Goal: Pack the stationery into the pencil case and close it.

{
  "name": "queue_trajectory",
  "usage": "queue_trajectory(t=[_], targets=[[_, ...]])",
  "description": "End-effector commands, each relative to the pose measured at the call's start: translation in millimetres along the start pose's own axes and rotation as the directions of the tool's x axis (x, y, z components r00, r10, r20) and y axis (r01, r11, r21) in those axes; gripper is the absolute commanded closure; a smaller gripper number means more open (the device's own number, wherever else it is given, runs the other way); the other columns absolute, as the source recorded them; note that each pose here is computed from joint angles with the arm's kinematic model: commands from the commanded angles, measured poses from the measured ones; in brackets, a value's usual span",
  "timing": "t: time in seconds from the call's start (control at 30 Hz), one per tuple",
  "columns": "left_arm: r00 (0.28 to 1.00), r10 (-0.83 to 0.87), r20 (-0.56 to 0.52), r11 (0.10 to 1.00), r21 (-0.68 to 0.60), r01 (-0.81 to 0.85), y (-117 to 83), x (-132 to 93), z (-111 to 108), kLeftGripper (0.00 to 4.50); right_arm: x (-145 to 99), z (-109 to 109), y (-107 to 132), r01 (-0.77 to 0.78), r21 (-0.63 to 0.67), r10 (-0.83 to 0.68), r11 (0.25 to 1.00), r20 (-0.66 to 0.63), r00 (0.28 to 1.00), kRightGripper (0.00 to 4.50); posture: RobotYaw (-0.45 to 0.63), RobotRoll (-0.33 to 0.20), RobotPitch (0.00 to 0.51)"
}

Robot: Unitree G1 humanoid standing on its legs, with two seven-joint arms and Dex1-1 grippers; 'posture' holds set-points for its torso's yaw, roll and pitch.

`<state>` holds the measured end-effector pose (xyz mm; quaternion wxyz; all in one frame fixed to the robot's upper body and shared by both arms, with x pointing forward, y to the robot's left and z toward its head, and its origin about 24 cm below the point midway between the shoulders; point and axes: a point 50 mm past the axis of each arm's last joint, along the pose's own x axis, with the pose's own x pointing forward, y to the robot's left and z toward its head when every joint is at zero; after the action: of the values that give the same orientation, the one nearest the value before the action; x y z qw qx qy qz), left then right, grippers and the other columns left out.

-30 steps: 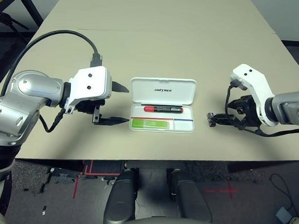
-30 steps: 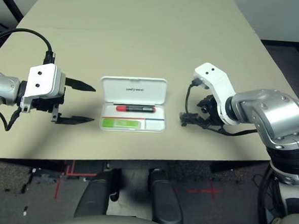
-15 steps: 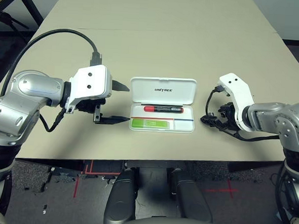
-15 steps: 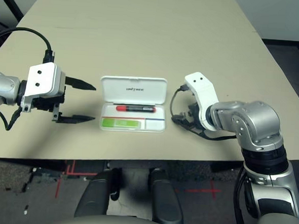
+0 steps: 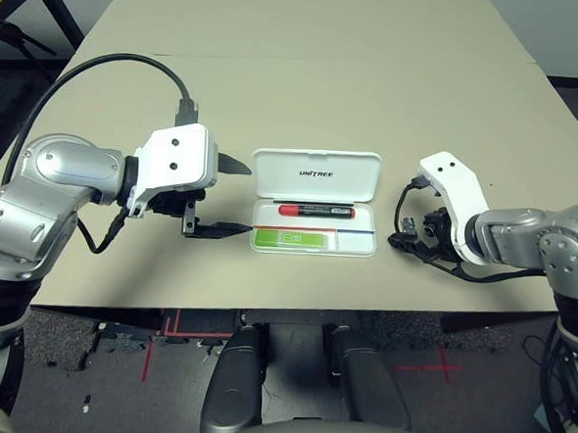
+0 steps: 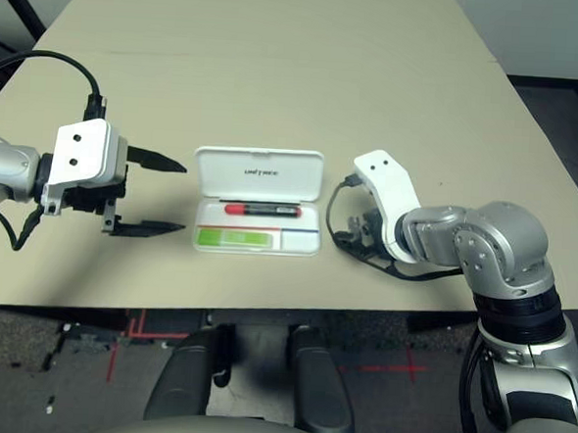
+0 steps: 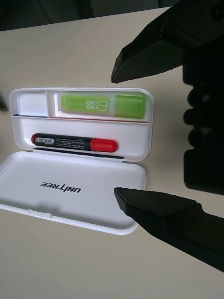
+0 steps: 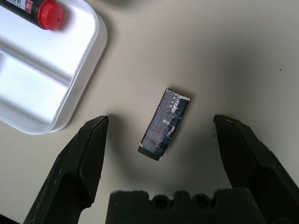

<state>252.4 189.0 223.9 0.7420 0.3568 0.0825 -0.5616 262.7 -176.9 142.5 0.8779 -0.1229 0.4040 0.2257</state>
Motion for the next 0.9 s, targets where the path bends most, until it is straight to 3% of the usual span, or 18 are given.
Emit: queue_trajectory(t=[0.03, 0.2, 0.6, 0.9], targets=[[1.000, -0.024, 0.006, 1.000, 0.011, 0.024, -3, 4, 3, 0.02, 8, -12, 3, -0.019, 0.020, 0.020, 1.000, -0.067, 0.998, 0.00, -0.04, 0.000, 0.207], [1.000, -0.026, 0.006, 1.000, 0.011, 0.026, -3, 5, 4, 0.02, 10, -15, 1, -0.007, 0.032, 0.009, 0.999, -0.082, 0.997, 0.00, -0.04, 0.000, 0.208], [0.999, -0.032, 0.007, 0.999, 0.017, 0.032, -3, 6, 6, 0.00, 11, -18, -2, 0.013, 0.032, -0.009, 0.999, -0.098, 0.995, 4.19, -0.04, 0.000, 0.203], [0.999, -0.049, 0.010, 0.999, 0.016, 0.049, -7, 5, 9, 0.00, -3, -10, -2, -0.030, -0.087, 0.019, 0.996, -0.118, 0.993, 4.21, -0.04, 0.000, 0.204]])
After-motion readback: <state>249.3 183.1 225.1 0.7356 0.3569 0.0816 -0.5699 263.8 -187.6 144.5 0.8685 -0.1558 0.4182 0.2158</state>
